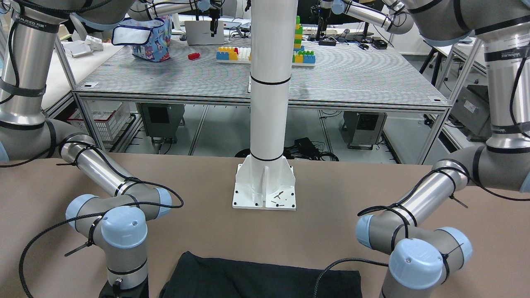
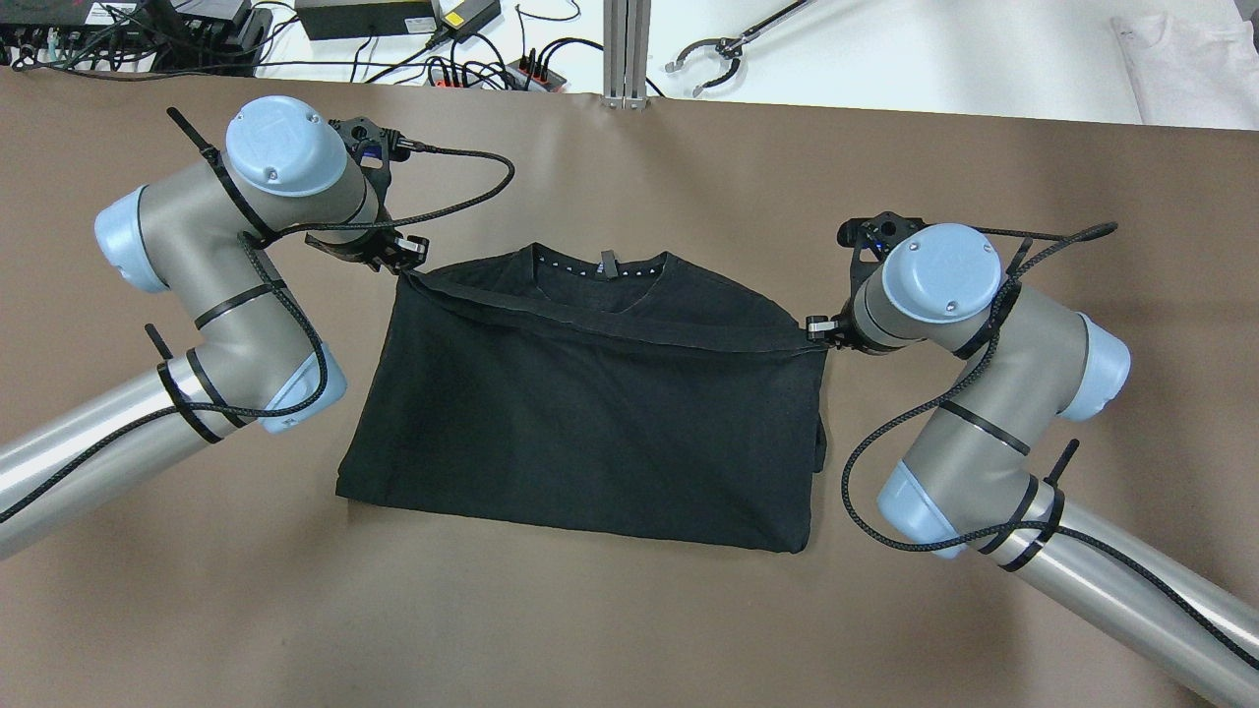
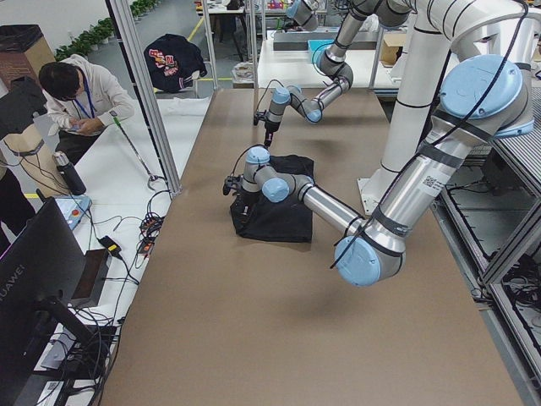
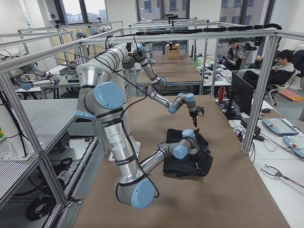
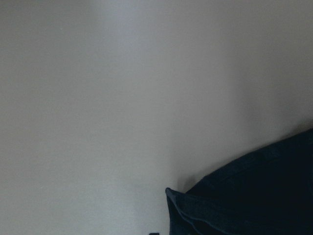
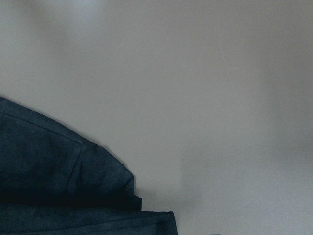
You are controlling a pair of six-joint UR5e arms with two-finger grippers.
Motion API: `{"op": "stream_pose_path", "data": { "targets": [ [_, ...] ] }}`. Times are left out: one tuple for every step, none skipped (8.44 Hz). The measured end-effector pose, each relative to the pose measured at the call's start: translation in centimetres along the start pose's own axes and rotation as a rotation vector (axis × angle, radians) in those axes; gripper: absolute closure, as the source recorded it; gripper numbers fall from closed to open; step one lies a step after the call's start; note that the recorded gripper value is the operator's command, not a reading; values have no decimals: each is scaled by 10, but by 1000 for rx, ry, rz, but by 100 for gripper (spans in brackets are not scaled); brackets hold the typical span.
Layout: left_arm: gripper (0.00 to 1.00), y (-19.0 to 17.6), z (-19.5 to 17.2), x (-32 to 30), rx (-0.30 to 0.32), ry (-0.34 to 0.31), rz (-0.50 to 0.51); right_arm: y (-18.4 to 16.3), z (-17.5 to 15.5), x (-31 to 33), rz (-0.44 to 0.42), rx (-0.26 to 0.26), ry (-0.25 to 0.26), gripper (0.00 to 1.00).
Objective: Fold clothes
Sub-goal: 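Lower the hem onto the shirt near the collar with both grippers, then release the hem and move the left gripper to the shirt side nearest it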
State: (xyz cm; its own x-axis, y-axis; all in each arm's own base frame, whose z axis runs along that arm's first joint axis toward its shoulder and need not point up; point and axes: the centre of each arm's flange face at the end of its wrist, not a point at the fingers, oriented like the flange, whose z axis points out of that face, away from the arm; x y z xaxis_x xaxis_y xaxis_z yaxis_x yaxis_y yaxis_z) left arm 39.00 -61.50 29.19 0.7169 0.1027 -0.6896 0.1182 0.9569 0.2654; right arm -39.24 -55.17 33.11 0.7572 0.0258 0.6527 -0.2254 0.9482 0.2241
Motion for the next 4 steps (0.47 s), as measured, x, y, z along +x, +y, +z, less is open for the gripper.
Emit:
{"op": "stream_pose_path", "data": {
  "targets": [
    [0,13,-8,-8,-13,28,7,-1,-2,1,1,1,-4,6],
    [0,35,-15,-22,-23,45,14,1,-5,2,0,2,-9,6],
    [0,65,-20,-36,-34,59,28,5,-8,4,-3,2,-13,6],
    [0,100,-23,-45,-53,70,45,9,-11,6,-6,2,-19,6]
  ]
}}
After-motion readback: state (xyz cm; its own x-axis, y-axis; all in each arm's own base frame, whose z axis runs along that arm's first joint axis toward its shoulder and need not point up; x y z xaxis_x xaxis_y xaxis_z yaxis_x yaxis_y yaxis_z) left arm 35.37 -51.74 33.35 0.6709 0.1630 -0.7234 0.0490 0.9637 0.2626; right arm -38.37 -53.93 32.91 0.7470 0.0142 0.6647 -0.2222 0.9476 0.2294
